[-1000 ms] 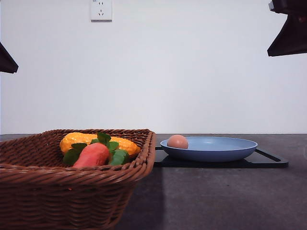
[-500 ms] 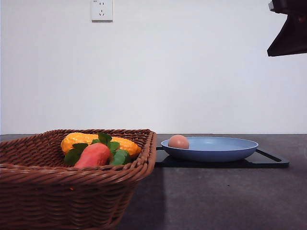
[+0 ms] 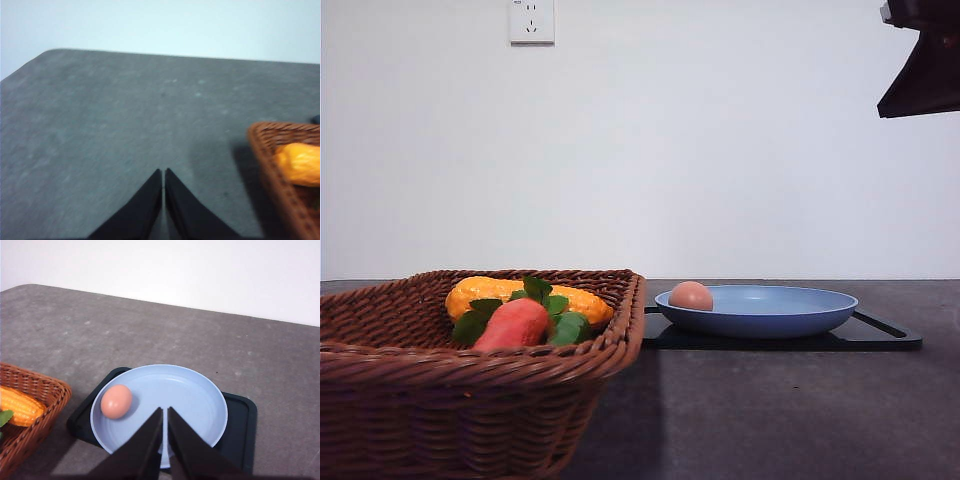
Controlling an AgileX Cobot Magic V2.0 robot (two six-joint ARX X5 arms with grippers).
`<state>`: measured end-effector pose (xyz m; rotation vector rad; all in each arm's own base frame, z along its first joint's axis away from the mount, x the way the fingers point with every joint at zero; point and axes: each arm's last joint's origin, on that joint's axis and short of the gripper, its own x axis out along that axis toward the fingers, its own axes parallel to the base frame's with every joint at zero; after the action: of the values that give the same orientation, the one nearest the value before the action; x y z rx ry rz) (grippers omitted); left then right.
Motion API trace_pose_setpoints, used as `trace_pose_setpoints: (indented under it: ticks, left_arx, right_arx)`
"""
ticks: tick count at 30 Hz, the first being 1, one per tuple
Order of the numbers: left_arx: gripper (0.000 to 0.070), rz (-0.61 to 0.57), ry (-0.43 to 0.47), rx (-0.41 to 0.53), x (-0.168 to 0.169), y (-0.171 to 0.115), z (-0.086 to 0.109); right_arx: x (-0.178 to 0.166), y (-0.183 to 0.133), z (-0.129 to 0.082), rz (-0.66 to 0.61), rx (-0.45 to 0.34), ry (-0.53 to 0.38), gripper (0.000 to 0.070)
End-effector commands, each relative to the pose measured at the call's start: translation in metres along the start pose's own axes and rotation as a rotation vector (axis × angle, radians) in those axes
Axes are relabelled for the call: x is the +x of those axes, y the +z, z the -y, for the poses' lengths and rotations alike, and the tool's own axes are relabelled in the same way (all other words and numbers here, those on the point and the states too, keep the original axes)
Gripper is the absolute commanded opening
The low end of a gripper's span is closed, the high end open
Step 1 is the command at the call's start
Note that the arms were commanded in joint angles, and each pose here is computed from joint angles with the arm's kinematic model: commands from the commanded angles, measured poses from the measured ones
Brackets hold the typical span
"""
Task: Transfer egg from basket to plate and serve
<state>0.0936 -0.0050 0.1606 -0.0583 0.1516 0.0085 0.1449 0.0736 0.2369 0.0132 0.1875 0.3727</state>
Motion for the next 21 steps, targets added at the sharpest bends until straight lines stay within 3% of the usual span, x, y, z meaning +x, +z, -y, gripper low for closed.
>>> trace_pose_setpoints:
  ticks: [1,21]
  left_arx:
    - [0.0000,0.003,0.018,-0.012,0.001,-0.001,-0.001]
    - [0.0000,-0.028,0.048,-0.038,0.005,-0.013,-0.005]
  right_arx:
    - [0.000,0.003,-0.001,0.013,0.011,0.002,0.0000]
    - [0.000,0.003,-0.001,0.013,0.010,0.002,0.0000]
